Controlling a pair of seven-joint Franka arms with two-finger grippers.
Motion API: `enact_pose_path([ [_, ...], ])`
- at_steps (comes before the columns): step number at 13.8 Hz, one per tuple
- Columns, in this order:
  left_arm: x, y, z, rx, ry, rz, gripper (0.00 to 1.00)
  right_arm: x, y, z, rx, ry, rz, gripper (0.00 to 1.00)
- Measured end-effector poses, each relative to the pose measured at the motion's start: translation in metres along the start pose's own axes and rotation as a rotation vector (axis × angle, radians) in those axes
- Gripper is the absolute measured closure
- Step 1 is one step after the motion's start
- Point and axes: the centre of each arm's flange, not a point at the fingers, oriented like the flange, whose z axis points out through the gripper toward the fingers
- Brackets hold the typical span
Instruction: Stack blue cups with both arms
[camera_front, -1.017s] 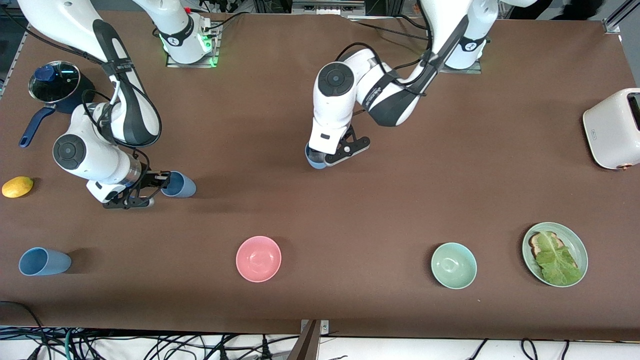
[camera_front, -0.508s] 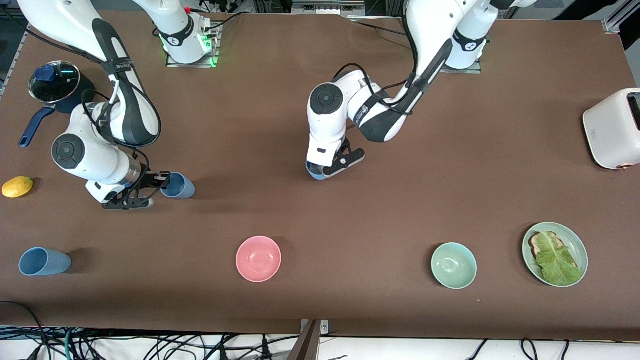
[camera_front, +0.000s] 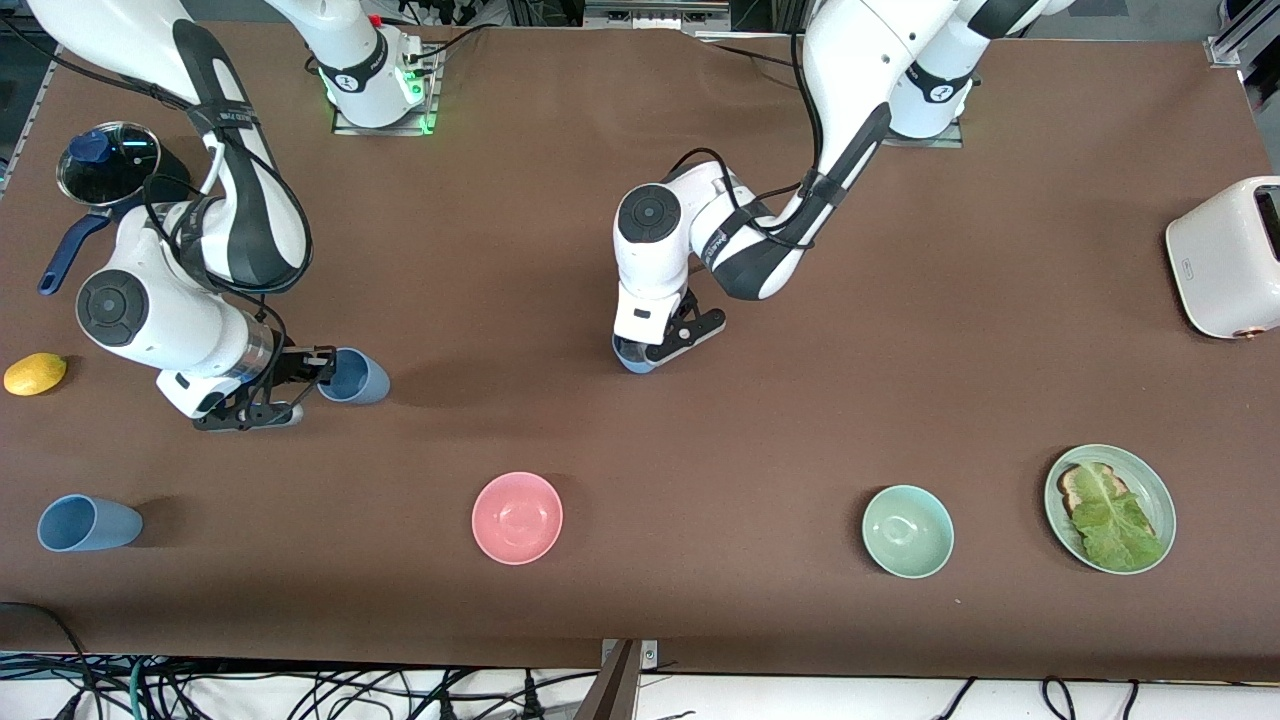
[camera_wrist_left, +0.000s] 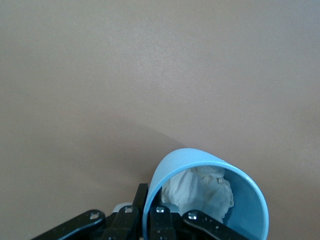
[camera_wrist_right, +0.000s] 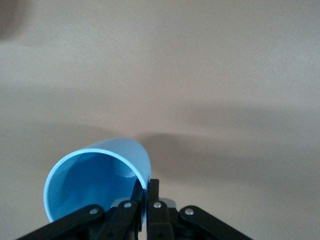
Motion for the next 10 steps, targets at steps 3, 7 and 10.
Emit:
enact_pose_path([
  [3, -0.002, 0.001, 0.0, 0.001, 0.01, -0.004, 0.94, 0.006, -0.015, -0.02, 0.0, -0.003, -0.024, 0.95],
  [7, -0.002, 0.0, 0.006, 0.006, 0.009, 0.003, 0.8, 0.011, -0.033, -0.041, -0.001, -0.001, -0.053, 0.95],
  [10, -0.002, 0.001, 0.01, 0.006, 0.01, 0.026, 0.52, 0.012, -0.046, -0.055, -0.002, -0.015, -0.072, 0.95],
])
